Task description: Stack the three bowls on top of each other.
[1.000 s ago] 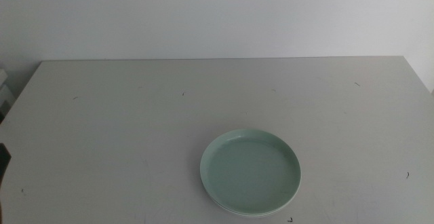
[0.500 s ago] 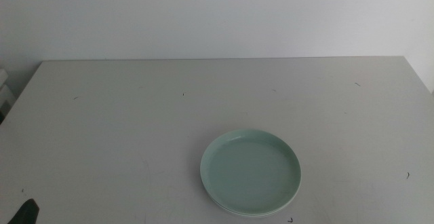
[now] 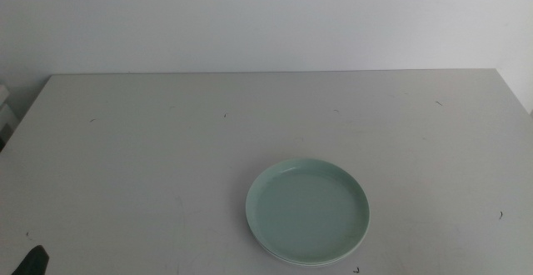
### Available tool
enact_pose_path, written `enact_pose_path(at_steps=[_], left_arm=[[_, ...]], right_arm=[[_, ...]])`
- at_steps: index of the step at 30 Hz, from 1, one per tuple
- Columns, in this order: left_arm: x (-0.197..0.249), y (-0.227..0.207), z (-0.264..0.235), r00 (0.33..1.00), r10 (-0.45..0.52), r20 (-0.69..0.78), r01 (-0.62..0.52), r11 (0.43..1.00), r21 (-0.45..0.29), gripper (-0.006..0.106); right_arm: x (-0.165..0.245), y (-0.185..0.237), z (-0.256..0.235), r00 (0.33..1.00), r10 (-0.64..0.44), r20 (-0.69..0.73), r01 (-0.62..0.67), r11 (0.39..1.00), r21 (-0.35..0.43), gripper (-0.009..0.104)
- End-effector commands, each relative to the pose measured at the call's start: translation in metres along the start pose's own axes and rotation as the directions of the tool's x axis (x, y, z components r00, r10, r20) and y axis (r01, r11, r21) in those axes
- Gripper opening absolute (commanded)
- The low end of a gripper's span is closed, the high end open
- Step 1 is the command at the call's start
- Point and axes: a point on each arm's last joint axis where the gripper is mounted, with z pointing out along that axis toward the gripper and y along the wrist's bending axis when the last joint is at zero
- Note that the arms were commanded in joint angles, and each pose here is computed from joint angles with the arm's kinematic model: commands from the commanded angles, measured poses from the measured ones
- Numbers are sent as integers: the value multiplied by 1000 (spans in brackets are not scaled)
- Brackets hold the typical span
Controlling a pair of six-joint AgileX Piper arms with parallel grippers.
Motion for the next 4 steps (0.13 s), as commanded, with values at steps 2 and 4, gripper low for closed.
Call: enact_pose_path(at_steps=[2,4], left_arm=[[-9,0,-1,995,-18,98,18,1000,7,105],[-9,0,-1,995,-18,98,18,1000,7,105]], right_arm=[[-9,-2,-2,996,-20,87,18,1000,23,41],[-9,-2,-2,996,-20,87,18,1000,23,41]])
